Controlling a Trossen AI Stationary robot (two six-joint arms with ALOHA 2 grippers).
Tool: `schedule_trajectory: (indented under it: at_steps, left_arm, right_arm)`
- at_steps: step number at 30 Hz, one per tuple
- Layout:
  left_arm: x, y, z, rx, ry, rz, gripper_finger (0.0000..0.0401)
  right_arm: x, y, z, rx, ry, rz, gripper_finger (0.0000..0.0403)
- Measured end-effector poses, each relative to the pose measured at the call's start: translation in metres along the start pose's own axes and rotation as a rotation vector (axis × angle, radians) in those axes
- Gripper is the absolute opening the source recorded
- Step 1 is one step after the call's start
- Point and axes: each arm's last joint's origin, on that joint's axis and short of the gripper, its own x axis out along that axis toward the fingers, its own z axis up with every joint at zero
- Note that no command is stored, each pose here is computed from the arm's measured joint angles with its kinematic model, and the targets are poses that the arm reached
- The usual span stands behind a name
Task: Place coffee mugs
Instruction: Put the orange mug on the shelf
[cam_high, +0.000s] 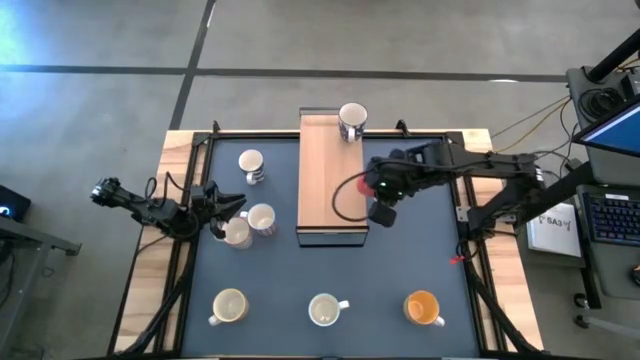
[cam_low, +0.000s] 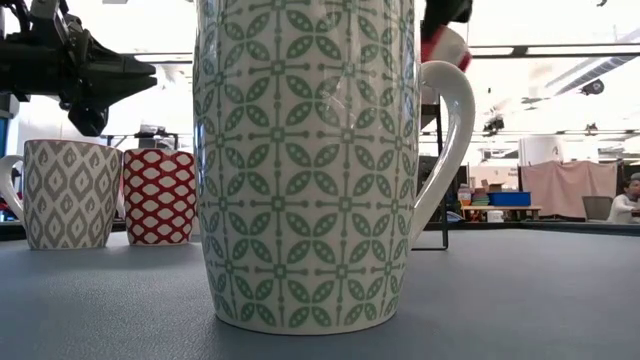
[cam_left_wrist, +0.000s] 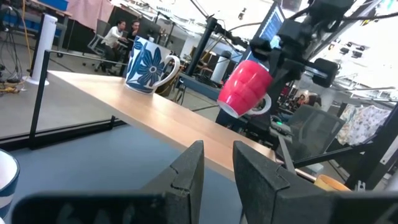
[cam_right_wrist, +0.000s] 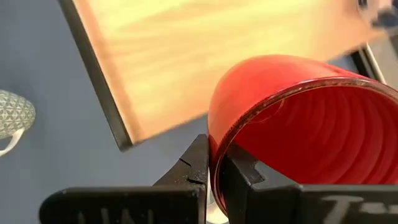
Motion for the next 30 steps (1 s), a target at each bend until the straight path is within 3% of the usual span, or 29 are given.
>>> schedule_trajectory:
  at_steps: [7,14,30]
  left_arm:
    - [0.0,0.0,0.0,0.0,0.0,0.0,0.0068]
    - [0.0,0.0,0.0,0.0,0.0,0.0,0.0068]
    - [0.0,0.0,0.0,0.0,0.0,0.0,0.0068]
  right_arm:
    - [0.01,-0.011,0.029,-0.051,0.103,-0.077,0.0012]
    - [0.022,-0.022,0.051,-0.087,0.099,-0.084,0.0012]
    - [0.059,-0.034,0.07,-0.147,0.183,-0.107,0.0012]
